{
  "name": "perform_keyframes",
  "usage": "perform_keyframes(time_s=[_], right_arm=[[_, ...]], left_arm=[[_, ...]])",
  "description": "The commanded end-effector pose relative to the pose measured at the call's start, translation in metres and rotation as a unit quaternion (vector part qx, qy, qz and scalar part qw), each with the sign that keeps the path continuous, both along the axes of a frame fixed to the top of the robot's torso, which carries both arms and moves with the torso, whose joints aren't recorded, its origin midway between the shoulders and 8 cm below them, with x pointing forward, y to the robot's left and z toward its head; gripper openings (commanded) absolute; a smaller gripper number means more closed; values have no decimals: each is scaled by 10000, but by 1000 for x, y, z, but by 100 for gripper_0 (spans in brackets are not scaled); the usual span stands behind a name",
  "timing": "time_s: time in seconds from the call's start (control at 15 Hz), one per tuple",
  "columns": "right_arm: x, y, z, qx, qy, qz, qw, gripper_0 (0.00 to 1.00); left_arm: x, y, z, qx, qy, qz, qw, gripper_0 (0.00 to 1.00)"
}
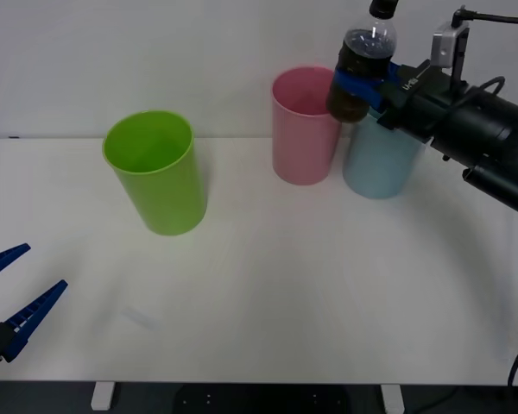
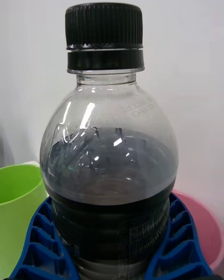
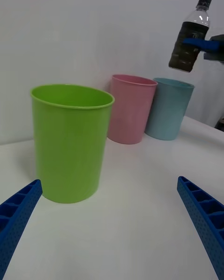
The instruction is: Grasp the object on the table and drop it into the matching bin: aluminum can to the light blue bin, PET bottle to the pink bin.
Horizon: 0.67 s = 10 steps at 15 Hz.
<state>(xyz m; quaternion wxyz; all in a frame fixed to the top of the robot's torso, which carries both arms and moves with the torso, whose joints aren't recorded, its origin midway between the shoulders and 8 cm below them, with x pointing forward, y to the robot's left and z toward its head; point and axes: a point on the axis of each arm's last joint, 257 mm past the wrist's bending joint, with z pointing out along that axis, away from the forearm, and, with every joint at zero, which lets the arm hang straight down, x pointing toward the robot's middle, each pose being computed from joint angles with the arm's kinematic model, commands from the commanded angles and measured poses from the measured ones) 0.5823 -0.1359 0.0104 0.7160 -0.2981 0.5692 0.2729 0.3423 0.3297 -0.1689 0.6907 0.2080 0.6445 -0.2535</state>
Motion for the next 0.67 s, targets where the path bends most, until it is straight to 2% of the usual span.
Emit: perform_keyframes(time_s=[0.07,0.47,0.67], right_arm=[[25,7,0,-71,57,-123,9999,0],[75,21,3,-61,219,-406,9989,0],[97,25,4,-35,241,-718,9971,0]], left_arm=[[0,0,0,0,0,0,10000,100],[0,0,0,0,0,0,10000,100],[0,0,0,0,0,0,10000,100]])
